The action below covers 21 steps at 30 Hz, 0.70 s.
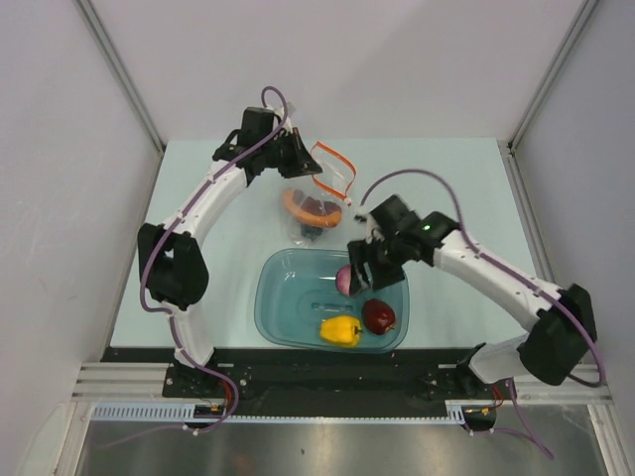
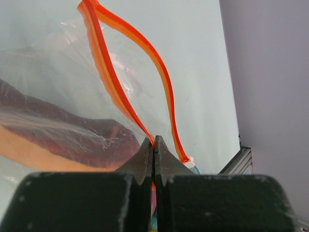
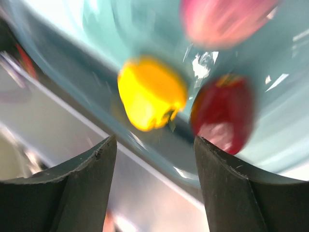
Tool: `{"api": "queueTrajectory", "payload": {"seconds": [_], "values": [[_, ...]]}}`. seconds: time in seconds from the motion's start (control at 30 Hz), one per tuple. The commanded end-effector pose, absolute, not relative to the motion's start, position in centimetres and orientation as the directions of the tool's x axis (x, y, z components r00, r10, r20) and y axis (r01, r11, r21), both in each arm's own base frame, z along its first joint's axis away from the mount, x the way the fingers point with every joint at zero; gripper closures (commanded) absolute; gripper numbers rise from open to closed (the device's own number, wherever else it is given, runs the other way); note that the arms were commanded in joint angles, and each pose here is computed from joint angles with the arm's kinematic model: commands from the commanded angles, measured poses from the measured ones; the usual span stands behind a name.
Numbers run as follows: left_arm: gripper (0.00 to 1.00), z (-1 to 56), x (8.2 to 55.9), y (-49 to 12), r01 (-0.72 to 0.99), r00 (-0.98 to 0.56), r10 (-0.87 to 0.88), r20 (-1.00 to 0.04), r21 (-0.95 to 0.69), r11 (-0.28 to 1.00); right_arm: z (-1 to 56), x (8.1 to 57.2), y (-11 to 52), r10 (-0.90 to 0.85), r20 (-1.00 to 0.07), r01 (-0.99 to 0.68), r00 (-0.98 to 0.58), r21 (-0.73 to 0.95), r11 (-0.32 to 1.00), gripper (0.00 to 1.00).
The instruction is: Open the zip-top bag and remove the fake food
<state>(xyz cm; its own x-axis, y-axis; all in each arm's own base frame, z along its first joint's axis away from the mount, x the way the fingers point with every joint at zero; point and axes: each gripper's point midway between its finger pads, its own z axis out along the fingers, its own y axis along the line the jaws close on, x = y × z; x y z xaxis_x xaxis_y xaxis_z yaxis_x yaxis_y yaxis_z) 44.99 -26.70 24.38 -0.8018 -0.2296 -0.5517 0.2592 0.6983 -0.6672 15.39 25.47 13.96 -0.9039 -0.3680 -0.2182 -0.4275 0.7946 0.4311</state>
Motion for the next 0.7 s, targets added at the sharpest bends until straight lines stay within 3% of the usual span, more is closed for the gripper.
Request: {"api": "queueTrajectory", "payload": {"seconds": [0.0, 0.13, 0.27, 0.5, 0.53, 0.6, 0.67], "values": [[1.0, 27.1, 44.4, -26.5, 0.308, -0.77, -0.242, -0.591, -0.676, 0.67, 22.9, 23.4, 25.4, -0.03, -0.486, -0.33, -0.873, 0.546, 0.77, 0.3], [1.0, 27.2, 44.2, -26.4, 0.312, -0.769, -0.238, -0.594, -0.672, 0.672, 26.1, 29.7, 23.0, 0.212, -0.489, -0.193, -0.846, 0.652, 0.733, 0.37], [1.0, 27.3, 43.8, -26.5, 0.314, -0.771, -0.234, -0.593, -0.672, 0.671, 28.3, 33.8, 23.8, 0.284, -0.458, -0.178, -0.842, 0.733, 0.656, 0.44], [1.0, 27.2, 43.4, -27.0, 0.317, -0.773, -0.226, -0.592, -0.67, 0.671, 30.7, 39.9, 25.8, 0.184, -0.505, -0.231, -0.843, 0.649, 0.725, 0.49], [1.0, 27.3, 43.4, -27.1, 0.322, -0.77, -0.224, -0.597, -0.668, 0.67, 28.6, 41.3, 26.3, 0.167, -0.471, -0.203, -0.866, 0.638, 0.743, 0.51], [1.0, 27.3, 43.4, -27.2, 0.321, -0.772, -0.225, -0.595, -0.67, 0.669, 30.0, 42.1, 26.8, 0.143, -0.492, -0.232, -0.859, 0.623, 0.747, 0.53], [0.99, 27.5, 43.4, -27.4, 0.325, -0.772, -0.223, -0.596, -0.671, 0.667, 27.5, 42.7, 27.4, 0.112, -0.427, -0.2, -0.897, 0.618, 0.76, 0.56]]}}
